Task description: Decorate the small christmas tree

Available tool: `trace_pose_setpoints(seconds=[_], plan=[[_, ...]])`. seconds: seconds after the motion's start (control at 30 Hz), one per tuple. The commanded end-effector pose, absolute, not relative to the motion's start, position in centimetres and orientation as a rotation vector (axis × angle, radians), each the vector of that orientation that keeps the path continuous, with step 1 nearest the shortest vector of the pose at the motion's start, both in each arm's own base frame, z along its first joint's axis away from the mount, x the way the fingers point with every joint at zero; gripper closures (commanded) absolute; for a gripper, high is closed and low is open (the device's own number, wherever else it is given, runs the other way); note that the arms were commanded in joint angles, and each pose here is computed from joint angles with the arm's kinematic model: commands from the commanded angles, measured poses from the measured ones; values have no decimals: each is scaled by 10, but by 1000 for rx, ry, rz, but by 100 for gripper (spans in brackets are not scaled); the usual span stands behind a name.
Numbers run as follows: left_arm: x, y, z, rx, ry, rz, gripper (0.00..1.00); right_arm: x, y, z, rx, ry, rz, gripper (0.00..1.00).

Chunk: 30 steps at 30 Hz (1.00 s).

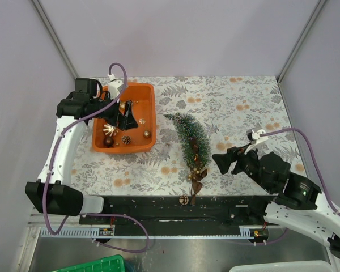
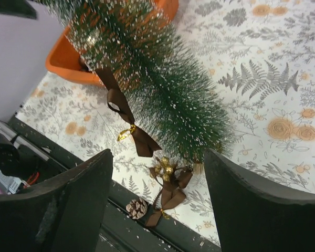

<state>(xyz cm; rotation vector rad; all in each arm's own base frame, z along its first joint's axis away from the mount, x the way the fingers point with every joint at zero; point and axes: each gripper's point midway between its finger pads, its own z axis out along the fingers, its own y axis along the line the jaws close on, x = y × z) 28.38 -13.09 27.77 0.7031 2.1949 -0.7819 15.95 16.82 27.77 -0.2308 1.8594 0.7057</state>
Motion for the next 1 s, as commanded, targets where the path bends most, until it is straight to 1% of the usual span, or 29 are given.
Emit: trace_pose_setpoints(seconds=[0.0,0.13,0.27,0.43,0.73,0.77,0.8,0.87,0.9,0.97], plan=[[338,-99,254,534,2280,-518,1,166,154,301,-139,1775,700,21],[369,-83,226,468,2383,-409,1,172,154,301,-123,1783,662,21],[380,-71,189,499,2461,-333,1,175,136,313,-70,1736,614,20],[373,-64,132,544,2570,-306,2,186,133,324,-69,1714,531,21],[353,-79,70,657,2652,-293,15,214,165,351,-152,1689,435,19],[350,-82,64,670,2662,-296,18,216,166,355,-152,1680,430,19],[349,-84,58,679,2674,-296,23,217,166,359,-154,1671,421,19],[347,-86,49,685,2681,-309,38,221,165,370,-149,1650,401,18],[348,-86,46,685,2683,-310,49,222,163,374,-150,1642,387,18],[349,-86,44,687,2679,-309,66,226,163,385,-148,1627,364,18]])
